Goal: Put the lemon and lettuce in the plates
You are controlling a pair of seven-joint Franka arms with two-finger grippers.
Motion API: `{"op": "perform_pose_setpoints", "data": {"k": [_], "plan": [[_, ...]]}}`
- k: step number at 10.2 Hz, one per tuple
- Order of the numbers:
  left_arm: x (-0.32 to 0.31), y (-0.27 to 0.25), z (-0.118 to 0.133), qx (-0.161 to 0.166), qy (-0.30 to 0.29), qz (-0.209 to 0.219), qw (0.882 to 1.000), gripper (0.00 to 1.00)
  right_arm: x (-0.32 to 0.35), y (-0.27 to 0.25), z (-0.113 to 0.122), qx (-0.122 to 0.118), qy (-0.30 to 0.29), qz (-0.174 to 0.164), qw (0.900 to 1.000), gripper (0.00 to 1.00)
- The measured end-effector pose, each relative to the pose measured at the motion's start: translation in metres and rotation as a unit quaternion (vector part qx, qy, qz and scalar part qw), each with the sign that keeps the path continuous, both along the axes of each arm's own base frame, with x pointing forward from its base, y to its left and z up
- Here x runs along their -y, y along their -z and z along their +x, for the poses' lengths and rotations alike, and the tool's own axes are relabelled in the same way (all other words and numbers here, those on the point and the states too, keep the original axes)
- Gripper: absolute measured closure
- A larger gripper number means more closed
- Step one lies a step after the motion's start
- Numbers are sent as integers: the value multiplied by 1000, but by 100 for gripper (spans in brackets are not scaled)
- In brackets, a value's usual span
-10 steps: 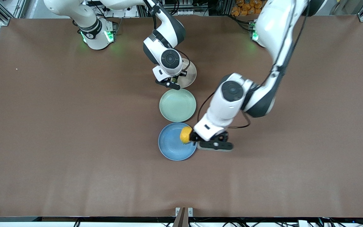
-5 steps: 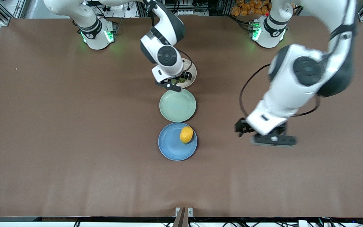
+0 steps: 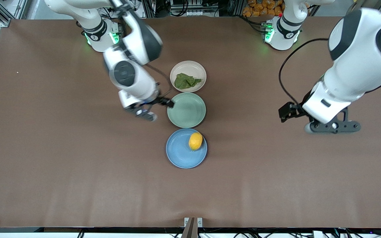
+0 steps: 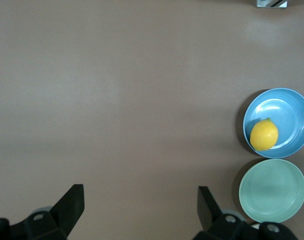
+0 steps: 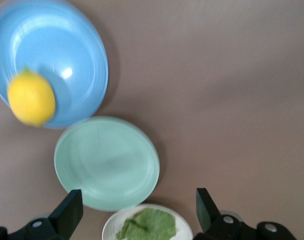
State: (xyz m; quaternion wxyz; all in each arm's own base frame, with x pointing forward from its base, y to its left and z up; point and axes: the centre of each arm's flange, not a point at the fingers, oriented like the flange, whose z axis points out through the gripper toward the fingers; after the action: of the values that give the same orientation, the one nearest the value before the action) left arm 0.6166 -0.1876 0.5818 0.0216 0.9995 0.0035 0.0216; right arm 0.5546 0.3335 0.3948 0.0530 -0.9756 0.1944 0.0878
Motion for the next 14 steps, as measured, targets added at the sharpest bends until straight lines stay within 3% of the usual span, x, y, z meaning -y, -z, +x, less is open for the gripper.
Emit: {"op": "perform_pose_setpoints", "data": {"k": [2, 5, 7, 9, 11, 14], "plan": [[-29, -14, -5, -7, -4, 4, 1000, 0, 77, -26, 48, 31, -24, 17, 999, 0], [-62, -21, -6, -16, -16, 7, 1000, 0, 198, -53, 80, 5, -56, 27, 998, 0], [-64, -27, -11, -19, -15, 20, 1000, 0, 266, -77, 88, 6, -86, 34, 996, 0], [-75, -28, -12, -20, -11, 25, 999, 0, 314, -115, 84, 30, -111, 11, 993, 0], [-85, -31, -14, -18, 5, 26, 999, 0, 326, -171, 56, 34, -122, -7, 992, 0], [-83, -43, -24, -11, 10, 25, 1000, 0, 340, -245, 12, 71, -155, -47, 984, 0]]}}
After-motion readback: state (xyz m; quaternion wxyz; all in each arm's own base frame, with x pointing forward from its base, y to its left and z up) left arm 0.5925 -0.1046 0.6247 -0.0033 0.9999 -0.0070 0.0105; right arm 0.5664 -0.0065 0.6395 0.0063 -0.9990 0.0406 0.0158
